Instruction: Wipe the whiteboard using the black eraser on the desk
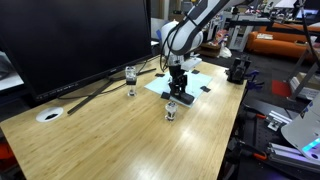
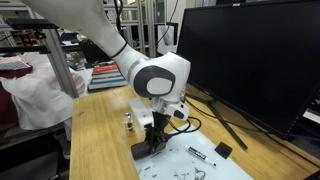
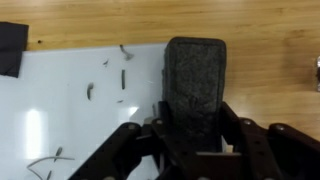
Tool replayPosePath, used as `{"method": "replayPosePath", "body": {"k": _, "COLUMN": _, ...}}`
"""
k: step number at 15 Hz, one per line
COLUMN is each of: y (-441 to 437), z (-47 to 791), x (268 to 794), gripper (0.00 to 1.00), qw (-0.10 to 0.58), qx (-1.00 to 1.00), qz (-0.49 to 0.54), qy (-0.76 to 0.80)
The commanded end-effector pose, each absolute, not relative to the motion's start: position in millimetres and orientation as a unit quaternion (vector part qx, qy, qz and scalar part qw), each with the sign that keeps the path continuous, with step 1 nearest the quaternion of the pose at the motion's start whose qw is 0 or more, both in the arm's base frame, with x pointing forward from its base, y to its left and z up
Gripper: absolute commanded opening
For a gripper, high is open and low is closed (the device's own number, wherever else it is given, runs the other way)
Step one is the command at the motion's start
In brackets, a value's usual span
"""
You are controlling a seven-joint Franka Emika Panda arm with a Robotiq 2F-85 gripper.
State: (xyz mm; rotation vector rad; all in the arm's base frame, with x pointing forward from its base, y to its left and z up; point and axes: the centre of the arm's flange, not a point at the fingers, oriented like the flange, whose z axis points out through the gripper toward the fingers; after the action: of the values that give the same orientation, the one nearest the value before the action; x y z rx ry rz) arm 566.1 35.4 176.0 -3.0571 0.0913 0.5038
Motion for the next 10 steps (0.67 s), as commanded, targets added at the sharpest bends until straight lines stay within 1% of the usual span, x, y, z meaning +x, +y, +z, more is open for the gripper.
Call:
{"method": "replayPosePath", "body": {"k": 1, "y": 25.8, "z": 167.8, "x": 560.3, "gripper": 0.26, "qw": 0.024, "qx": -0.984, "qz": 0.177, "qy": 0.027}}
{"method": "replayPosePath", "body": {"k": 6, "y": 15.0, "z": 159.5, "x": 557.5, "gripper": 0.26, "qw": 0.026, "qx": -0.982, "qz": 0.182, "qy": 0.041}}
{"method": "replayPosePath", "body": {"k": 10, "y": -10.7, "z": 158.4, "x": 552.1, "gripper": 0.26, "qw": 0.031, "qx": -0.979, "qz": 0.187, "qy": 0.071}}
